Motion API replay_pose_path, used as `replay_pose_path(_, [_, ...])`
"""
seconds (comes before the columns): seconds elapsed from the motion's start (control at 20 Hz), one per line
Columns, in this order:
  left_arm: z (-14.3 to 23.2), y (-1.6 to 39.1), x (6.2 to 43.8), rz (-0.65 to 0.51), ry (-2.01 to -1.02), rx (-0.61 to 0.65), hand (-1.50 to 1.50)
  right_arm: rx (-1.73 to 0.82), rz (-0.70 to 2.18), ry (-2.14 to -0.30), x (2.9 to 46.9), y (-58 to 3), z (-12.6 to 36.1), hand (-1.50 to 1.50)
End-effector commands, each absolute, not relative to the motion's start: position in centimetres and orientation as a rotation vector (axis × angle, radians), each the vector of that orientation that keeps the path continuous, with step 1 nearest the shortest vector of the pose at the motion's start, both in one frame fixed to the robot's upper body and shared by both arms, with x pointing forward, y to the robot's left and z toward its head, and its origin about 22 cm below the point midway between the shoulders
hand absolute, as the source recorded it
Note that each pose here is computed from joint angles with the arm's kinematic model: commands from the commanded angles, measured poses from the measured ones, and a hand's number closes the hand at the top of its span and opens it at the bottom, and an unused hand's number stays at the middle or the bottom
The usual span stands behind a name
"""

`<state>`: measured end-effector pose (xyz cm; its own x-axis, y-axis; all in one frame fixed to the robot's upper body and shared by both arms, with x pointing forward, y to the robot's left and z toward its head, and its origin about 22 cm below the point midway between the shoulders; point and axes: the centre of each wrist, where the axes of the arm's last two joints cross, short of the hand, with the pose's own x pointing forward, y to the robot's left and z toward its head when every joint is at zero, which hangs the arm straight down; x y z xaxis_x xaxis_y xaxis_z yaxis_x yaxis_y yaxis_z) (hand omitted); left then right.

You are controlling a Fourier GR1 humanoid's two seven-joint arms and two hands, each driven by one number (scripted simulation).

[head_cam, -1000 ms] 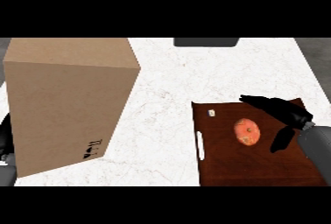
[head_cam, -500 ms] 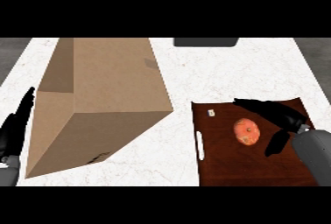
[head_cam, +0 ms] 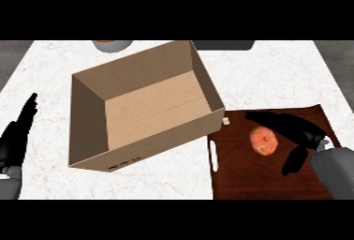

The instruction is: Pick the squash from the tray and place it in the cardboard box

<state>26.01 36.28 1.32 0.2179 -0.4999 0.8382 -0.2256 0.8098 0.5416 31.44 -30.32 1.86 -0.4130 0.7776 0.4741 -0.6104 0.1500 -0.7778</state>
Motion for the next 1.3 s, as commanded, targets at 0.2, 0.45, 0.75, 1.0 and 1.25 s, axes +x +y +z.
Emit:
replay_pose_path(0.2, [0.4,35.5,27.1,-0.209,-1.371,0.618,0.0,-0.267,1.562,-1.142,31.2,-28.4,-1.0,-1.5])
replay_pose_path(0.45, [0.2,34.3,25.8,-0.217,-1.367,0.643,0.0,-0.3,1.523,-1.16,31.3,-28.5,-2.0,1.5])
replay_pose_path(0.75, [0.3,35.5,25.7,-0.226,-1.375,0.649,0.0,-0.49,1.499,-1.349,32.4,-23.9,-3.4,1.5])
replay_pose_path(1.0, [2.1,34.8,26.0,-0.217,-1.366,0.66,0.0,-0.63,1.48,-1.431,31.9,-27.5,-2.6,1.5])
replay_pose_path(1.25, [0.5,37.3,24.2,-0.168,-1.316,0.706,0.0,-0.888,1.166,-1.231,29.3,-24.5,-1.6,1.5])
